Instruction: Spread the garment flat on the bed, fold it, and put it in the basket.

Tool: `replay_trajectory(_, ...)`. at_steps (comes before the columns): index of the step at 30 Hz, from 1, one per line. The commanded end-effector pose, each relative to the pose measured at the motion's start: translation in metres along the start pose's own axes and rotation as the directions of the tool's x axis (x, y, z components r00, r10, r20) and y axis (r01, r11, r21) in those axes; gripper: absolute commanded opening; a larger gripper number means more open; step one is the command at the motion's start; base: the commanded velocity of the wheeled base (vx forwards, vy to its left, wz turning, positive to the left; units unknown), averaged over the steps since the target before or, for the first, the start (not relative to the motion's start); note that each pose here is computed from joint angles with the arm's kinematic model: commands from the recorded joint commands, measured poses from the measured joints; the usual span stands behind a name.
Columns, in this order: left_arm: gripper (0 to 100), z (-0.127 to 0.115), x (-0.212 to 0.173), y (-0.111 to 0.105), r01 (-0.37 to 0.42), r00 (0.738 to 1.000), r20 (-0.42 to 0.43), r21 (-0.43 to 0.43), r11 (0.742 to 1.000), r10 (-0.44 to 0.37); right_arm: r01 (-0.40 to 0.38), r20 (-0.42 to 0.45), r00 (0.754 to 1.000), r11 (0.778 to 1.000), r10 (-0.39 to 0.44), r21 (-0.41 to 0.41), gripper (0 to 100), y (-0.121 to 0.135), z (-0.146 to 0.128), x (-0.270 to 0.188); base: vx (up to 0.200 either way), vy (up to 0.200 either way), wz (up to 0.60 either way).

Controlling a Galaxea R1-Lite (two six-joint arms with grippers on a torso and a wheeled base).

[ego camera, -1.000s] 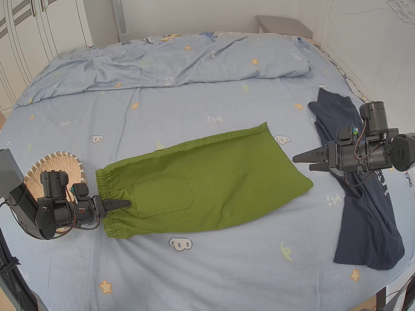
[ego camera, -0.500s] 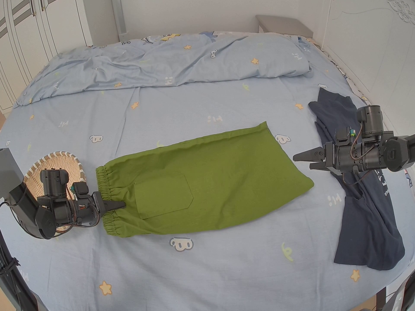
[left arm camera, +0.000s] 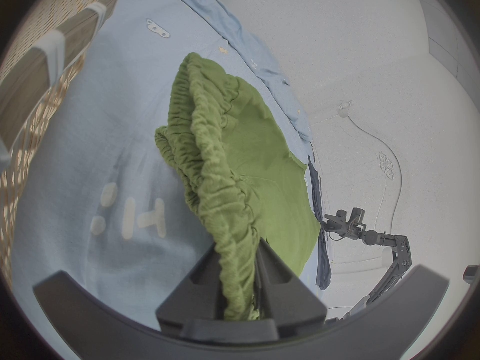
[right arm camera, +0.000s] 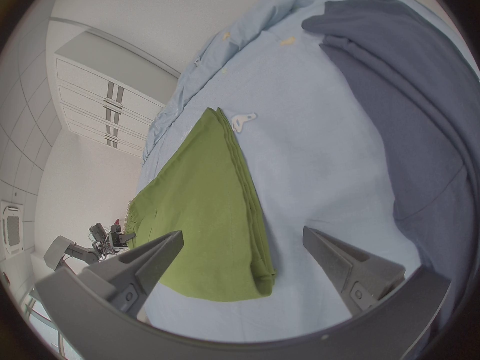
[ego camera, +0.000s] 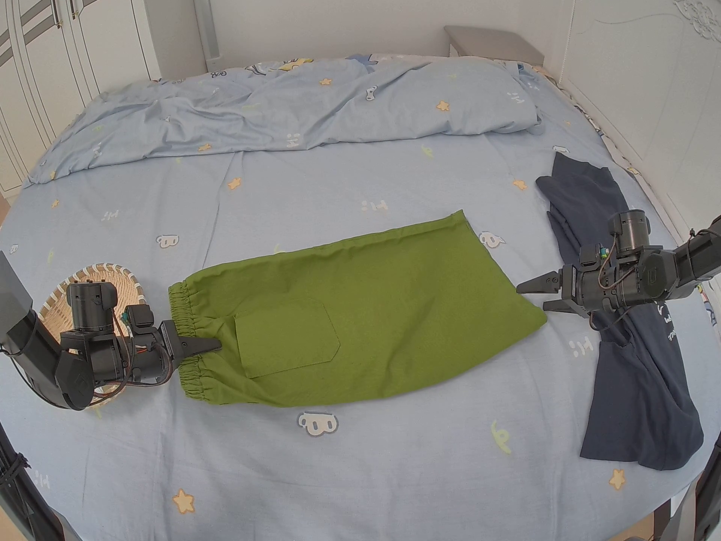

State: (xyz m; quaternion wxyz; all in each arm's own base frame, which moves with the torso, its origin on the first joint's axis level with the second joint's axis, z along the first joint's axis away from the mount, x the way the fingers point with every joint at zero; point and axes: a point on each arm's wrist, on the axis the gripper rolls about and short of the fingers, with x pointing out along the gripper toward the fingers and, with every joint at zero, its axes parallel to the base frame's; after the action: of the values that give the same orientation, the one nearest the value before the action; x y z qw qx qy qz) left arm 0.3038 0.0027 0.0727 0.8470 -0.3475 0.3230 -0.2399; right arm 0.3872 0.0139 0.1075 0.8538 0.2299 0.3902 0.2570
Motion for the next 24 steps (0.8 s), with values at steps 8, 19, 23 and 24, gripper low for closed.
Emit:
replay_trajectory(8, 0, 0.005, -0.003, 0.0, -0.002, 1.0, 0.019, 0.004, 1.0, 0.002, -0.114, -0.076, 0.99, 0.99, 0.12, 0.079, 100, -0.012, -0.009, 0.018, 0.0, 0.0, 0.0)
replay_trajectory(19, 0, 0.006, -0.003, 0.002, -0.004, 1.0, 0.02, 0.001, 1.0, 0.004, -0.13, -0.135, 0.98, 0.984, 0.146, 0.12, 100, -0.011, -0.019, 0.033, 0.0, 0.0, 0.0)
replay_trajectory(23, 0, 0.007, -0.003, 0.002, -0.004, 1.0, 0.024, 0.003, 1.0, 0.004, -0.129, -0.154, 0.977, 0.983, 0.149, 0.13, 100, -0.014, -0.023, 0.04, 0.0, 0.0, 0.0)
replay_trajectory(24, 0, 0.007, -0.004, 0.003, -0.007, 1.0, 0.026, 0.0, 1.0, 0.007, -0.127, -0.161, 0.976, 0.983, 0.148, 0.136, 100, -0.016, -0.024, 0.043, 0.0, 0.0, 0.0)
